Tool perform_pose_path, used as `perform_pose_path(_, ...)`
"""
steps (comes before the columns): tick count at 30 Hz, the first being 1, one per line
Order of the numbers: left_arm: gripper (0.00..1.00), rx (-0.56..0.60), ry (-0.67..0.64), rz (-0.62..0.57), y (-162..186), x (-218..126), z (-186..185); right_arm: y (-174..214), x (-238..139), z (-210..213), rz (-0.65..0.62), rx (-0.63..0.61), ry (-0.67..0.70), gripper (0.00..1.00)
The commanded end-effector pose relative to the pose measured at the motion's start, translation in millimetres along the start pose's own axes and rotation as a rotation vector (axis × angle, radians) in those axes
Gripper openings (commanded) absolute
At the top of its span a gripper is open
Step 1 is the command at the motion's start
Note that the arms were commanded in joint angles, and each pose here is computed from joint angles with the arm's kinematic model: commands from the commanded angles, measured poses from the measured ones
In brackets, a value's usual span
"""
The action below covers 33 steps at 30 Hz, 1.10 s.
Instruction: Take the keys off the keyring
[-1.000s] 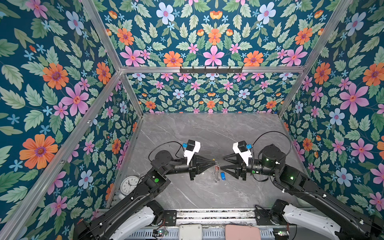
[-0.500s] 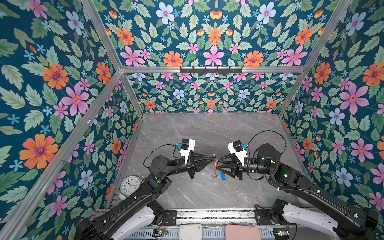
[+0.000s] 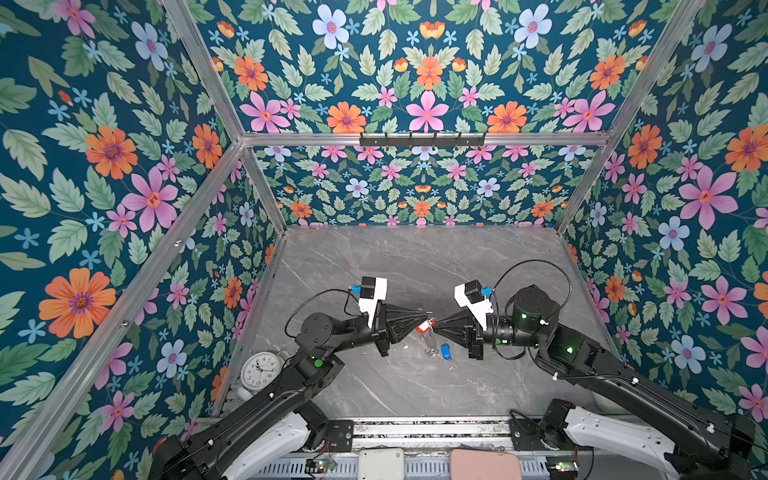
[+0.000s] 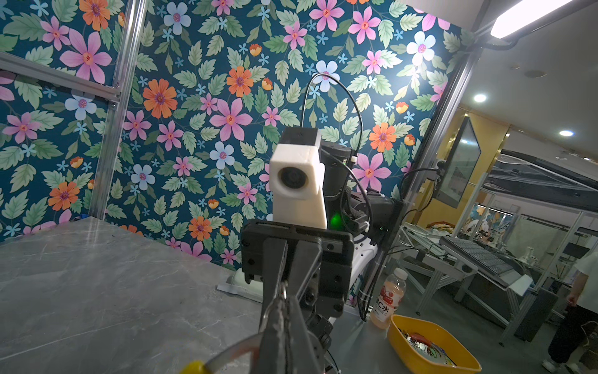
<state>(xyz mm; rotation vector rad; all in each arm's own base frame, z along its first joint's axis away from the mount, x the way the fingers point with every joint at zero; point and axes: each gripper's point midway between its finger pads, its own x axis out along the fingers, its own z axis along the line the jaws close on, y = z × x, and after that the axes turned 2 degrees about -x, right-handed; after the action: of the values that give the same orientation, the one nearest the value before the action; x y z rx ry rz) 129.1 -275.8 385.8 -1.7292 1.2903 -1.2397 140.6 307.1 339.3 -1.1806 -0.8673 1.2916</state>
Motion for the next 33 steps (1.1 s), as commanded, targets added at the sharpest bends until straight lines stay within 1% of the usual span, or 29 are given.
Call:
perform_pose_path(1, 0.0, 0.027, 0.011, -0.047, -12, -1, -6, -3, 1, 2, -0.007, -0.026, -0.008, 0.0)
perform_pose_path(13, 0.0, 0.028, 0.017, -0.045, -11, -1, -6, 10, 9, 5, 0.039, -0.008, -0.035, 0.0)
perform_pose_path(16, 0.0, 0.029, 0.015, -0.025, -9, 0, -5, 10, 7, 4, 0.041, -0.014, -0.018, 0.0)
perform_pose_path(17, 0.0, 0.028, 0.013, -0.015, -7, 0, -5, 10, 5, 3, 0.04, -0.018, -0.004, 0.01)
perform_pose_path(18, 0.0, 0.027, 0.012, -0.007, -5, 0, -4, 8, 2, 2, 0.038, -0.025, 0.007, 0.07)
perform_pose_path(20, 0.0, 0.029, 0.009, 0.007, -2, 0, -4, 6, -4, 1, 0.032, -0.039, 0.037, 0.22)
perform_pose_path(22, 0.0, 0.029, -0.001, 0.022, 1, 0, -2, 1, -11, 3, 0.02, -0.056, 0.053, 0.33)
perform_pose_path(23, 0.0, 0.033, -0.001, 0.028, 1, 0, -3, -2, -15, 3, 0.013, -0.068, 0.066, 0.37)
perform_pose_path(28, 0.0, 0.038, -0.002, 0.051, 6, -2, -4, -24, -29, 10, -0.056, -0.102, 0.093, 0.46)
perform_pose_path(33, 0.0, 0.043, 0.03, 0.053, 7, -3, -10, -37, -25, 15, -0.093, -0.1, 0.051, 0.49)
